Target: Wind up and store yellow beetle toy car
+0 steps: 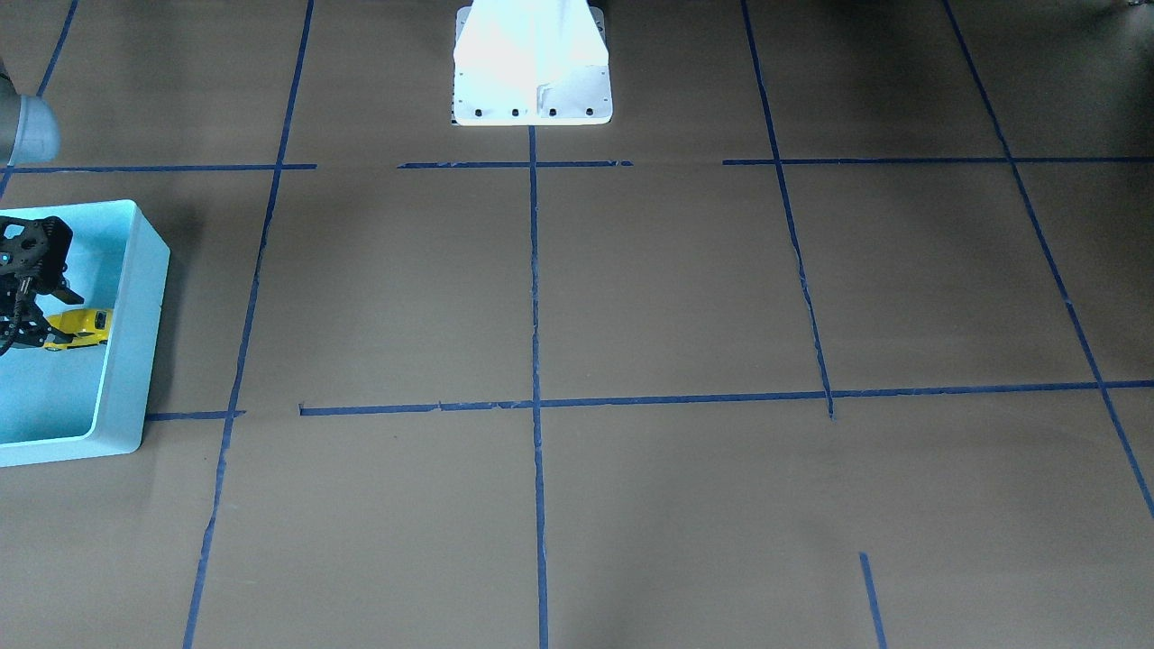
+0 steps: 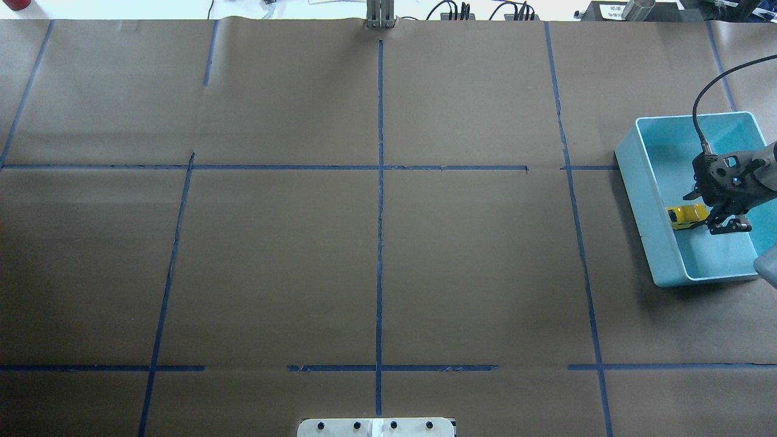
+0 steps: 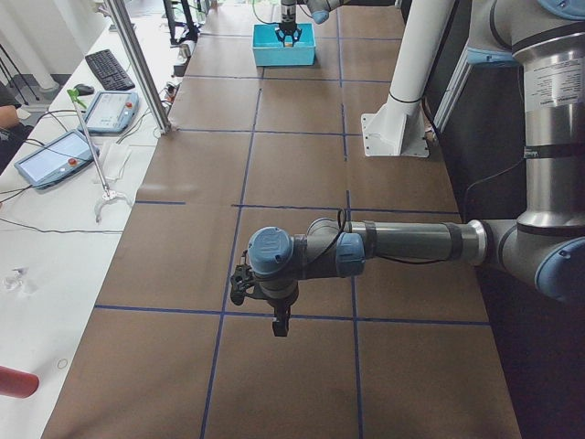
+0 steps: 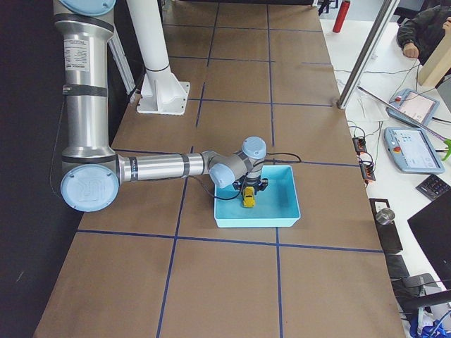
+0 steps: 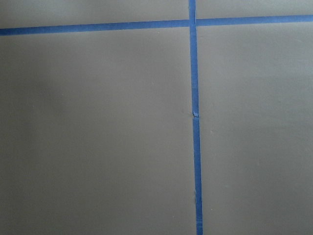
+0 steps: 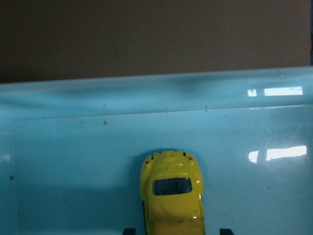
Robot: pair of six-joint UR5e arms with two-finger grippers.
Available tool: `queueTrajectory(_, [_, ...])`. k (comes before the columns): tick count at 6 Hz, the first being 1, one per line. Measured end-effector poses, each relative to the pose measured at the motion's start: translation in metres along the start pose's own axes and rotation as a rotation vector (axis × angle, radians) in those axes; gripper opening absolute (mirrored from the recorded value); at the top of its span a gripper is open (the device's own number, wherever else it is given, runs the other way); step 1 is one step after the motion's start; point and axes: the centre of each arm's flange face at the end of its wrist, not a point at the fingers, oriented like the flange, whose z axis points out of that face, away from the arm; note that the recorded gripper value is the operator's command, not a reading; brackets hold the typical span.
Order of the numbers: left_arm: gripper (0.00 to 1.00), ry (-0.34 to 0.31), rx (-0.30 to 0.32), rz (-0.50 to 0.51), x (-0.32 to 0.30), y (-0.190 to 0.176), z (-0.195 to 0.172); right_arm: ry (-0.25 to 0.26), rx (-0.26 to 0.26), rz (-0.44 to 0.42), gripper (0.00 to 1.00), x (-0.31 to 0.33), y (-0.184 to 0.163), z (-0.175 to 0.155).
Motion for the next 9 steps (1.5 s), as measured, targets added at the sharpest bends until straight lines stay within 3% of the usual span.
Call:
queueTrajectory(2, [1.00,0.000,0.000,-0.001,0.000,0.000,0.000,0.006,0.041,0.024,1.00,0.003,0.005,-0.022])
queueTrajectory(3, [1.00,0.000,0.000,-0.001,0.000,0.000,0.000,0.007,0.075,0.083,1.00,0.006,0.022,-0.048])
queueTrajectory(5, [1.00,0.000,0.000,0.000,0.000,0.000,0.000,0.023,0.085,0.298,1.00,0.006,0.063,-0.112])
queueTrajectory(7, [1.00,0.000,-0.001,-0.002,0.000,0.000,0.000,0.029,0.049,0.654,1.00,0.000,0.122,-0.158])
queueTrajectory(9, [1.00,0.000,-0.001,-0.003,0.000,0.000,0.000,0.025,0.015,1.170,1.00,-0.007,0.177,-0.167])
